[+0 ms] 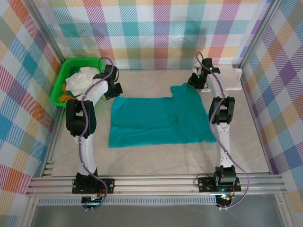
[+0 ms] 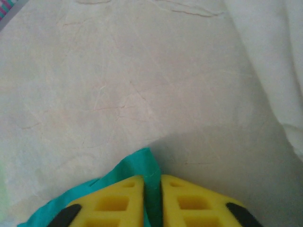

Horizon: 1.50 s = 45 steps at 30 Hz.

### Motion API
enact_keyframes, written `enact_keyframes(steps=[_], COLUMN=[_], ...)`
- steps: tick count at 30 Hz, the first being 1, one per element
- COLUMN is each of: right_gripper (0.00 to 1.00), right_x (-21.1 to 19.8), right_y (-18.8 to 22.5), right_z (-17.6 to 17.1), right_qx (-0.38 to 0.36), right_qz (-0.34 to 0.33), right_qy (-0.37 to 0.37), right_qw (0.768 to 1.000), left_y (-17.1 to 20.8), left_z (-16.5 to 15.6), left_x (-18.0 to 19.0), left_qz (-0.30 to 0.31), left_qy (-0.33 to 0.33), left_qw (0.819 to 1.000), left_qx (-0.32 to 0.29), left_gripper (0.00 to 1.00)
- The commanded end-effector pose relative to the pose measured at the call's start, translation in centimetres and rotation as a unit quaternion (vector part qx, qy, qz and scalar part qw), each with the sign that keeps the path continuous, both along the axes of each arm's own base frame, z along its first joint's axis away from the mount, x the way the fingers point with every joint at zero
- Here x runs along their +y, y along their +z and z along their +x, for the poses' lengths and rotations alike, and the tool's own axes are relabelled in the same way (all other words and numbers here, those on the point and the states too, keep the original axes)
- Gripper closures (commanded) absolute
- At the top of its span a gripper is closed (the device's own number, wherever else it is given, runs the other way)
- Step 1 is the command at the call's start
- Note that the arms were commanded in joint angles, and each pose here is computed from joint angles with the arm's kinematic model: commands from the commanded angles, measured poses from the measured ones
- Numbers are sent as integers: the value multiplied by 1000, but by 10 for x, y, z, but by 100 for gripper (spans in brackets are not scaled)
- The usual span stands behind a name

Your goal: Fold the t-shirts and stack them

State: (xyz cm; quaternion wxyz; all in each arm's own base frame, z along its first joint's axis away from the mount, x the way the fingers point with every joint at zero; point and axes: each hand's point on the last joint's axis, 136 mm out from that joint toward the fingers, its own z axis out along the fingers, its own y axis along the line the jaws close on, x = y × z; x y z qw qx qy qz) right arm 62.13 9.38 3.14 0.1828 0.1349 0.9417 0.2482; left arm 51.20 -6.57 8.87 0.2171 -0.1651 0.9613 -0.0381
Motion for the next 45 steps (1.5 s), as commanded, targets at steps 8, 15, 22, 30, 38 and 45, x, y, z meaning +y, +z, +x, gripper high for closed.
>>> enact_keyframes(steps=[8,15,22,30,38,45], right_gripper=[100,100,100,100,100,100], right_x=[6,2,5,4,-9,-20], right_y=[73,120,131,147,154,170], right_z=[18,20,18,-5,-49,-64], right_qx=[-90,-165,-211,-249,-273,-290], right_qz=[8,-20,-20,-23,-13,-3], right_qy=[9,26,49,64,43,37], right_qw=[996,986,976,966,961,956], left_y=[29,31,23,42,18,36], left_z=[17,14,19,11,-23,-29], left_x=[7,26,35,35,54,62], left_qz=[16,55,81,82,125,136], left_qy=[0,1,-14,-22,-7,10], left_qw=[999,998,996,994,991,988], left_qx=[-38,-44,-38,-67,-45,-71], left_gripper=[100,100,100,100,100,100])
